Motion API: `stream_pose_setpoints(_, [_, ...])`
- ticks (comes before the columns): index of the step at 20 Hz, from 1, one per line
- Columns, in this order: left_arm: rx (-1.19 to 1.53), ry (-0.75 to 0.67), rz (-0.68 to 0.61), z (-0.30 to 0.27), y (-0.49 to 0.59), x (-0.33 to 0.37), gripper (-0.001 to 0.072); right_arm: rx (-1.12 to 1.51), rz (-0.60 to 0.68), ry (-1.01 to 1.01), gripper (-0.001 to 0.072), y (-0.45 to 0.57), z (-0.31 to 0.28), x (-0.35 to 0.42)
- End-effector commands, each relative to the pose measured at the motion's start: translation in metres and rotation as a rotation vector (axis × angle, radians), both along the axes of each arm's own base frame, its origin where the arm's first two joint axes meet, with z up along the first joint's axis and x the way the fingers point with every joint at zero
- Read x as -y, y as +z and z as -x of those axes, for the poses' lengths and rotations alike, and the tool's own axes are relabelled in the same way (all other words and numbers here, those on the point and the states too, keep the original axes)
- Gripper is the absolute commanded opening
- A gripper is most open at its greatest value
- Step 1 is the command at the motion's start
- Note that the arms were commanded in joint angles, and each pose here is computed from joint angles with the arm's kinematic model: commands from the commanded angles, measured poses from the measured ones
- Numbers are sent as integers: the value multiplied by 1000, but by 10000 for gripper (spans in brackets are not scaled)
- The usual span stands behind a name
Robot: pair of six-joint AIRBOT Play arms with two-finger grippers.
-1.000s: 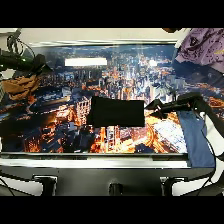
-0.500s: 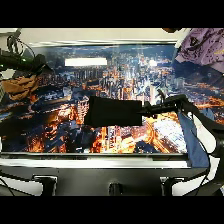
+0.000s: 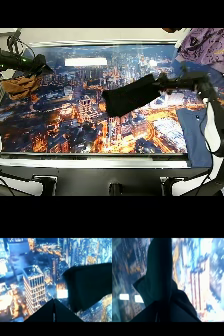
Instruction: Fold the clothes and pants, and hang the long-sleeved shirts on hangers.
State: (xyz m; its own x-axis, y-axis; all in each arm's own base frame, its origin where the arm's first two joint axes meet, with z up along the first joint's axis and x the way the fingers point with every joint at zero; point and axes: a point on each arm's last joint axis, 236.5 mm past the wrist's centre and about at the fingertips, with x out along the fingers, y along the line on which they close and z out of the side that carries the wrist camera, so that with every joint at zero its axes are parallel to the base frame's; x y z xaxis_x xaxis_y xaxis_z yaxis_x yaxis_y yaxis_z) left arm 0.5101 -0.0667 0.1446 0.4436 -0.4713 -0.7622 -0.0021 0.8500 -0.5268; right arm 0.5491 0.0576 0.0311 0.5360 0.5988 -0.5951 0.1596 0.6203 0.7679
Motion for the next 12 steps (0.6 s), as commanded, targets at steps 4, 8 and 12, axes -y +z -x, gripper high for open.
stream_pose_setpoints(4, [-1, 1, 0, 0, 0, 0, 23, 96, 17, -320, 26, 62, -35, 119])
stream_pose_setpoints(8, [-1, 0, 0, 0, 0, 0, 23, 134, 22, -546, 26, 92, -30, 193])
stream_pose_setpoints(12, [-1, -10, 0, 1, 0, 5, 23, 121, 80, -661, 27, 112, -4, 236])
